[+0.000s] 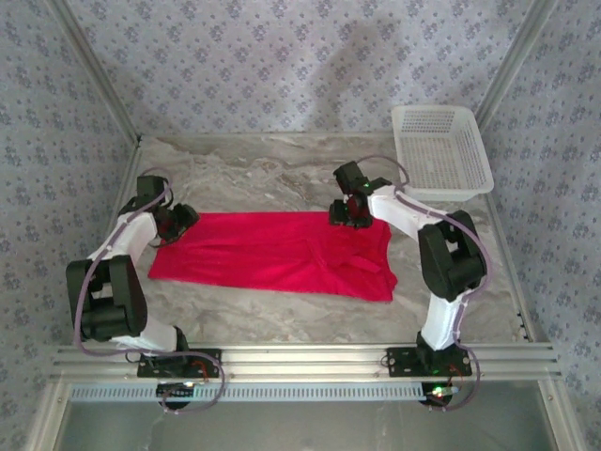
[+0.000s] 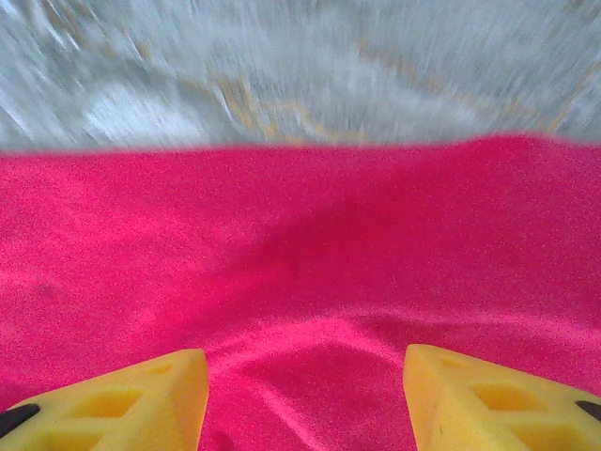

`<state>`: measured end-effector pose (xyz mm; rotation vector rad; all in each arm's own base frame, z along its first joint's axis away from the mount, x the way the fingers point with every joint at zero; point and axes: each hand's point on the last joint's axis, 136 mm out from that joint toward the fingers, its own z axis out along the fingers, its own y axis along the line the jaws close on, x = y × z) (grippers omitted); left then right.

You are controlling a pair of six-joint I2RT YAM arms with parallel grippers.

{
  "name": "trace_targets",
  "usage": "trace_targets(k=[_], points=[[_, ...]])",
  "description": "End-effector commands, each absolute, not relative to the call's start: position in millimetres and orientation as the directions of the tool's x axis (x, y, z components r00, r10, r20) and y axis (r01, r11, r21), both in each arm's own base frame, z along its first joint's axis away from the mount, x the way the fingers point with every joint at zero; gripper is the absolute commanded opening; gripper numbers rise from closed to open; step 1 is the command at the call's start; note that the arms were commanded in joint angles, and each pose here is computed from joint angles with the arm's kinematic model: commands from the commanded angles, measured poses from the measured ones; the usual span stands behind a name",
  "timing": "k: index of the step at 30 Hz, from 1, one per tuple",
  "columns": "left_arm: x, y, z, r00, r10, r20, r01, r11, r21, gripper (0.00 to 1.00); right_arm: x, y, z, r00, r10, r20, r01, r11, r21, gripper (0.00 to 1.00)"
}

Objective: Fold the inside-out t-shirt

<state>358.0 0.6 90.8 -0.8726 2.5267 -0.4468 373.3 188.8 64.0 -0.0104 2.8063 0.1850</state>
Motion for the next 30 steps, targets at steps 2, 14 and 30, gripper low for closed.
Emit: trace_targets(k=[2, 14, 30], points=[[361.3, -0.9, 95.0, -0.72, -0.625, -0.302, -0.483, 0.763, -0.429, 0.42, 337.5, 188.1, 60.6, -0.969, -0.06, -0.239, -0.087, 0.991, 0.103, 0.6], [365.6, 0.6, 94.3, -0.726, -0.618, -0.303, -0.482, 0.771, -0.416, 0.42, 227.6, 197.1, 53.0, -0.984, -0.096, -0.151, -0.113, 0.988, 0.104, 0.61], [370.4, -1.7, 105.8, -0.72, -0.618, -0.314, -0.467, 0.768, -0.439, 0.42, 284.4, 195.6, 103.7, -0.942, -0.005, -0.337, -0.064, 0.985, 0.162, 0.66]])
